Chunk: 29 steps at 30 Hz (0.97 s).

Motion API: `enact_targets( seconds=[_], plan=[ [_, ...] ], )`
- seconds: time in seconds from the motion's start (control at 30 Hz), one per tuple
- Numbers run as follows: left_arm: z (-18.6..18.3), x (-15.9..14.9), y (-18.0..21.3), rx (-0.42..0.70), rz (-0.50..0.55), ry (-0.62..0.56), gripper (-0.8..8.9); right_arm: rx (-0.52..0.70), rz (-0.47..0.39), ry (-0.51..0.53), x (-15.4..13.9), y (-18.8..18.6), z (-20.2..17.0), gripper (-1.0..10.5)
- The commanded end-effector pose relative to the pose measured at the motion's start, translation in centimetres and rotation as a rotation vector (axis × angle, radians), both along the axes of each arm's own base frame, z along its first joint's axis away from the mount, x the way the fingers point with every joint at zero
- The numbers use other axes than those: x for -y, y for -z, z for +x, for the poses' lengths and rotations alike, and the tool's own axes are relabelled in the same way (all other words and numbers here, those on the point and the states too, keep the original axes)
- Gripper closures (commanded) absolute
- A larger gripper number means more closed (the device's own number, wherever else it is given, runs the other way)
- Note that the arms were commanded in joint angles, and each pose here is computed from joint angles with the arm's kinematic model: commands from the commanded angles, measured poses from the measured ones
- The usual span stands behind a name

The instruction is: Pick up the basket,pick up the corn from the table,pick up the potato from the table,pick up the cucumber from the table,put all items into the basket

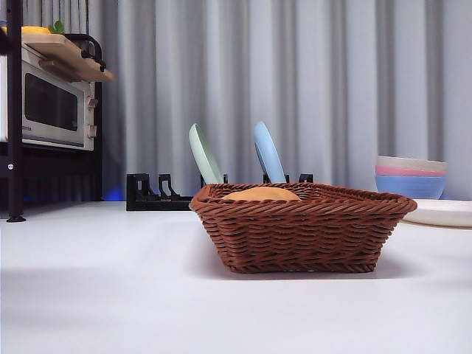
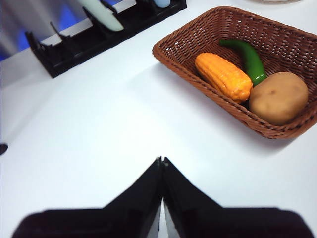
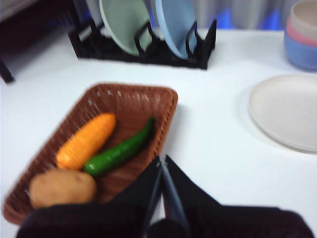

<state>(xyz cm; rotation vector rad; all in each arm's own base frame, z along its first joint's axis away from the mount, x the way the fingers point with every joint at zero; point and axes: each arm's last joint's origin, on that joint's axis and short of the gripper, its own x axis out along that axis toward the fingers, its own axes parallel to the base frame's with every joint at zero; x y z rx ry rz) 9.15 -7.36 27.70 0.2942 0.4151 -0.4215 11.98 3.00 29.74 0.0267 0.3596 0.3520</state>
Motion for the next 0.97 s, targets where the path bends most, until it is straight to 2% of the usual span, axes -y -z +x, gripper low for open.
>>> enact_targets(
  seconds=[0.03, 0.5, 0.6, 0.73, 0.87, 0.97],
  plan=[
    [-0.3, -0.3, 0.1, -0.031, -0.041, -0.033, 8.16, -0.052, 0.159, 0.062, 0.0, 0.1, 0.0, 9.5],
    [-0.3, -0.3, 0.4, -0.061, -0.015, -0.028, 8.16, -0.062, 0.166, 0.066, 0.0, 0.1, 0.0, 9.5],
    [-1.0, -1.4, -0.2, 0.009, -0.016, -0.043, 8.16, -0.063, 0.166, 0.066, 0.0, 0.1, 0.0, 9.5],
    [-1.4, -3.1, -0.4, 0.135, -0.143, -0.121, 8.16, -0.063, 0.166, 0.066, 0.0, 0.1, 0.0, 9.5],
    [-1.3, -4.7, 1.3, 0.278, -0.219, -0.271, 8.16, -0.063, 0.165, 0.066, 0.0, 0.1, 0.0, 9.5],
    [-1.0, -5.5, 3.4, 0.344, -0.241, -0.356, 8.16, -0.063, 0.165, 0.066, 0.0, 0.1, 0.0, 9.5]
  ],
)
